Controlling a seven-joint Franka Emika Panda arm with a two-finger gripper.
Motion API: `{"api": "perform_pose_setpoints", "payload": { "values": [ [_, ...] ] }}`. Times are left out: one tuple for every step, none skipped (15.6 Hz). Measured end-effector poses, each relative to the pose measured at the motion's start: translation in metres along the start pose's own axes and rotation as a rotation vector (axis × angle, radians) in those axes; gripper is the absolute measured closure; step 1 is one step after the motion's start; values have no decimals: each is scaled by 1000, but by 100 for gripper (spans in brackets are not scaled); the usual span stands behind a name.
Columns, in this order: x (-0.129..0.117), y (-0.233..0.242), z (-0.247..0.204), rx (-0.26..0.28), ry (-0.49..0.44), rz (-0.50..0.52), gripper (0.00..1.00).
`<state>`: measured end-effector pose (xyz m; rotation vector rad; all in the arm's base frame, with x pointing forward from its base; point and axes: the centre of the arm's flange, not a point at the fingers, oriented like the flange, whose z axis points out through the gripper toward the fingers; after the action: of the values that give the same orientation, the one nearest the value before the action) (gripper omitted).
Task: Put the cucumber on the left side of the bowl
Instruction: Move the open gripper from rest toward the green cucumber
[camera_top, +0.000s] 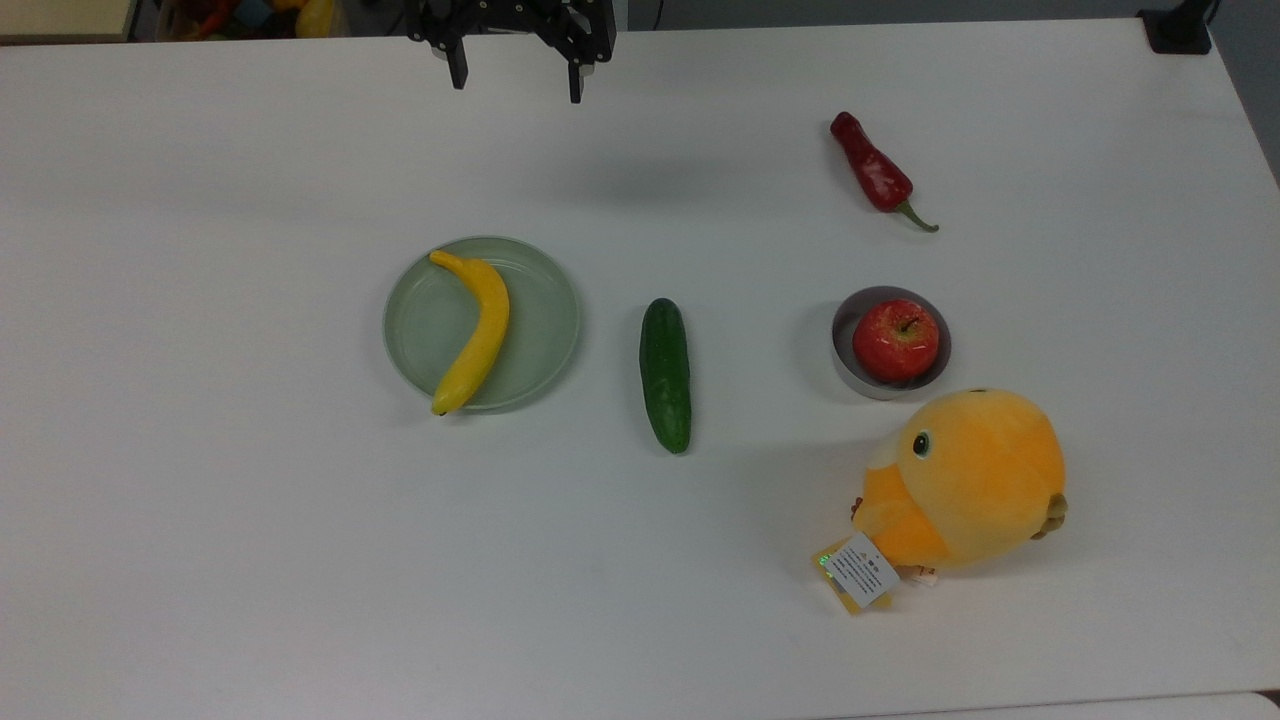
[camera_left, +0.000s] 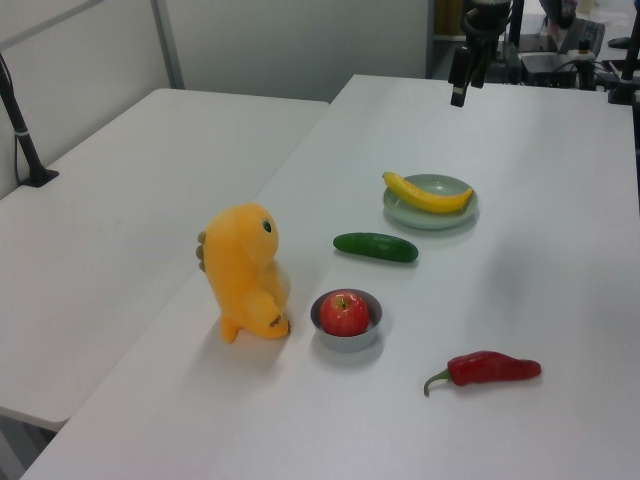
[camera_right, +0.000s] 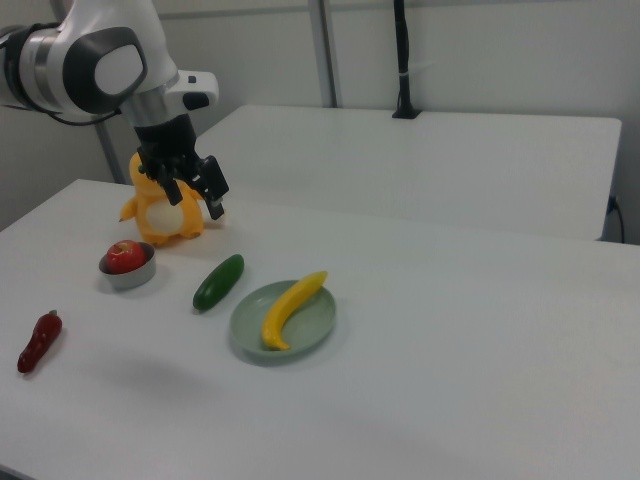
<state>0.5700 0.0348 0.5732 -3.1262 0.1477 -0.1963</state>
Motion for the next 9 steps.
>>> {"api": "perform_pose_setpoints", "payload": {
  "values": [
    [0, 0, 0, 0, 0, -1, 0],
    [0, 0, -2, 1, 4, -1, 0],
    [0, 0, -5, 1, 9, -1, 0],
    [-1, 0, -8, 2, 14, -1, 0],
    [-1, 0, -9, 3, 16, -1, 0],
    [-1, 0, -9, 3, 16, -1, 0],
    [-1, 0, -9, 3, 16, -1, 0],
    [-1, 0, -9, 3, 16, -1, 0],
    [-1, 0, -9, 3, 16, 0, 0]
  ]
}}
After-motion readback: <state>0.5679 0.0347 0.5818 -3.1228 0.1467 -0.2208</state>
